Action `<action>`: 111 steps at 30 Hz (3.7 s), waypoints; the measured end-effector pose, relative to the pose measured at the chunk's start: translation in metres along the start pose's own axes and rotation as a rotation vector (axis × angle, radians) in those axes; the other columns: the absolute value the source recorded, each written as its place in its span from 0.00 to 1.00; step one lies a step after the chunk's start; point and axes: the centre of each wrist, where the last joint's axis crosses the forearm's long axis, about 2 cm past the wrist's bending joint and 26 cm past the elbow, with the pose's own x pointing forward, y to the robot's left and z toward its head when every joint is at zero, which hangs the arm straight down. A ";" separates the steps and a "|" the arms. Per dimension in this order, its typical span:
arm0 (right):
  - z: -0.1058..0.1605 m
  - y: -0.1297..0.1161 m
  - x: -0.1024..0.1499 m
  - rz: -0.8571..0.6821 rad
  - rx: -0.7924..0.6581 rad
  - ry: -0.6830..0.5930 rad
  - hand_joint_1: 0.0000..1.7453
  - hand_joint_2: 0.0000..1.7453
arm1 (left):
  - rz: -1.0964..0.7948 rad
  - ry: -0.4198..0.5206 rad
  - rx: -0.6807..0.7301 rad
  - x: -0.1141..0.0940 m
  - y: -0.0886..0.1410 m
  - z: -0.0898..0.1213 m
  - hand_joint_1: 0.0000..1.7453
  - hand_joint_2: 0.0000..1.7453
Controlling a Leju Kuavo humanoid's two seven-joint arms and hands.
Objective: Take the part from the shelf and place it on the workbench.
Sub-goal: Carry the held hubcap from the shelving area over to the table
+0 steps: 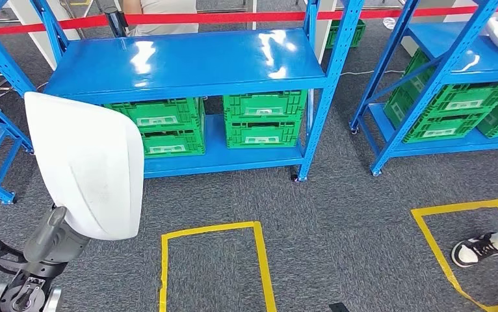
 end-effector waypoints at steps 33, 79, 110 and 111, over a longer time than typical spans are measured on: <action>0.000 0.007 0.001 -0.146 0.037 -0.057 0.00 0.00 | -0.026 -0.055 -0.038 0.008 -0.001 -0.017 1.00 1.00; 0.001 0.015 0.004 -0.257 0.056 -0.024 0.00 0.00 | -0.060 -0.097 -0.009 0.028 0.013 -0.044 1.00 1.00; 0.001 0.020 -0.003 -0.158 0.067 -0.078 0.00 0.00 | -0.108 -0.100 -0.026 0.033 0.014 -0.026 1.00 1.00; 0.001 0.019 -0.003 -0.143 0.065 -0.082 0.00 0.00 | -0.113 -0.101 -0.029 0.033 0.013 -0.025 1.00 1.00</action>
